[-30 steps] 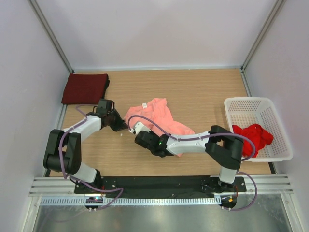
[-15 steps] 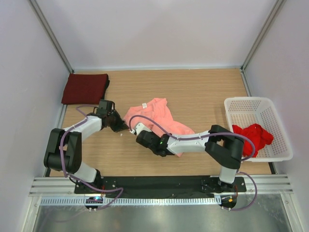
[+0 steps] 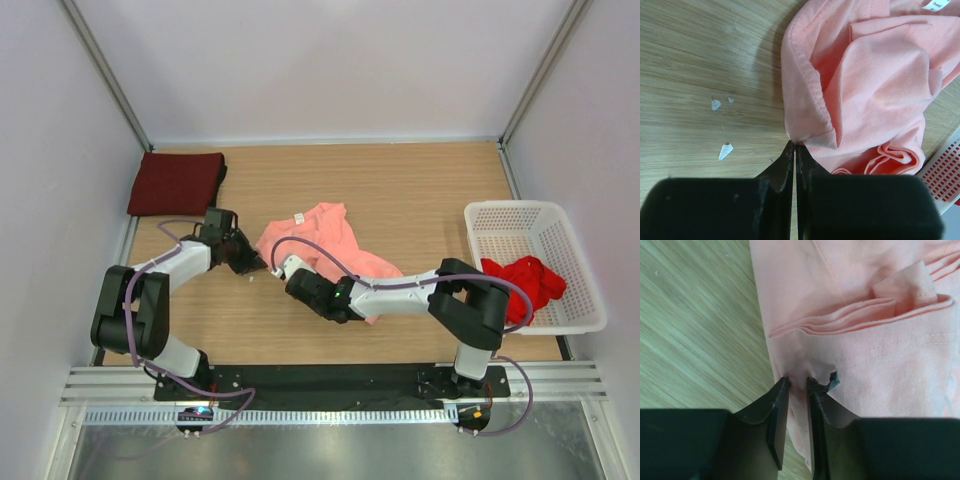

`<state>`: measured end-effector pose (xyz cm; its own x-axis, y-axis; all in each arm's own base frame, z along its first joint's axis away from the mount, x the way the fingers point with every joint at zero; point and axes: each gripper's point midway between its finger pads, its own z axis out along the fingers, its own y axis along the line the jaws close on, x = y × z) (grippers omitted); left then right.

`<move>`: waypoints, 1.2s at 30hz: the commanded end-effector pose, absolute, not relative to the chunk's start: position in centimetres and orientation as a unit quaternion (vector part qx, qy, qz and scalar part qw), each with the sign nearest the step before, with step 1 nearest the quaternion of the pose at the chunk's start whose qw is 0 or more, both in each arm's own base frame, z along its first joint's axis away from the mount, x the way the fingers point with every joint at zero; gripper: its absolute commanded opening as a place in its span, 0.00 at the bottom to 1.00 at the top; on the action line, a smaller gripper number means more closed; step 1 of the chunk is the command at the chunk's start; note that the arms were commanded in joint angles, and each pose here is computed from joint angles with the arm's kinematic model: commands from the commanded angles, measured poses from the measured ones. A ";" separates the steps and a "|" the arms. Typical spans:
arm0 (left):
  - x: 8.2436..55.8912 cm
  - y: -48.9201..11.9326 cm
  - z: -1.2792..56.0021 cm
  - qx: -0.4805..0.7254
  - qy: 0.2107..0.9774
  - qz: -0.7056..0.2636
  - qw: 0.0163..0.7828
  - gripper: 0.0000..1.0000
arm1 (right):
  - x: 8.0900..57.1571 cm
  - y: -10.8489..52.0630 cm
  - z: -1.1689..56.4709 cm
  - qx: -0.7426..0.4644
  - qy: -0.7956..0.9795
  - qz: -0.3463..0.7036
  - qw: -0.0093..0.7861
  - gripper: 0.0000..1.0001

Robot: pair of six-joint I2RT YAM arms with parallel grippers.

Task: Fold and stack the t-shirts
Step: Flatten the tshirt out

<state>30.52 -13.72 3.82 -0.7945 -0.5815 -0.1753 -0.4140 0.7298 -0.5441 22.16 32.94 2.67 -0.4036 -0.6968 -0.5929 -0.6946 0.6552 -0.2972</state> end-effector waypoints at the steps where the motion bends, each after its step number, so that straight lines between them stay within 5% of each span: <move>1: 31.0 -13.7 4.2 -0.270 0.910 -0.256 0.185 0.00 | 23.3 32.8 2.9 -0.394 0.840 -0.010 0.371 0.26; 8: 30.4 -12.2 3.6 -0.289 0.914 -0.213 0.190 0.00 | 24.1 30.8 5.6 -0.364 0.842 -0.047 0.396 0.01; 21: 28.2 -7.0 7.3 -0.347 0.888 -0.120 0.278 0.00 | 25.1 20.1 16.9 -0.117 0.876 -0.125 0.451 0.01; 27: 25.3 -7.4 6.9 -0.364 0.878 -0.150 0.271 0.00 | 24.2 13.6 12.6 0.003 0.915 -0.119 0.386 0.01; 30: 24.3 -8.0 6.2 -0.365 0.878 -0.168 0.261 0.07 | 23.4 13.6 11.1 0.020 0.924 -0.094 0.370 0.01; 36: 24.5 -8.3 7.5 -0.347 0.880 -0.178 0.271 0.44 | 23.2 13.3 10.7 0.046 0.929 -0.081 0.359 0.05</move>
<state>23.29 -8.01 5.40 -0.6311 -0.7046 -0.3246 -0.5469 0.7008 -0.4579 22.64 12.80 9.60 -0.7647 -0.0788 -0.6395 0.0781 0.9738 -0.2134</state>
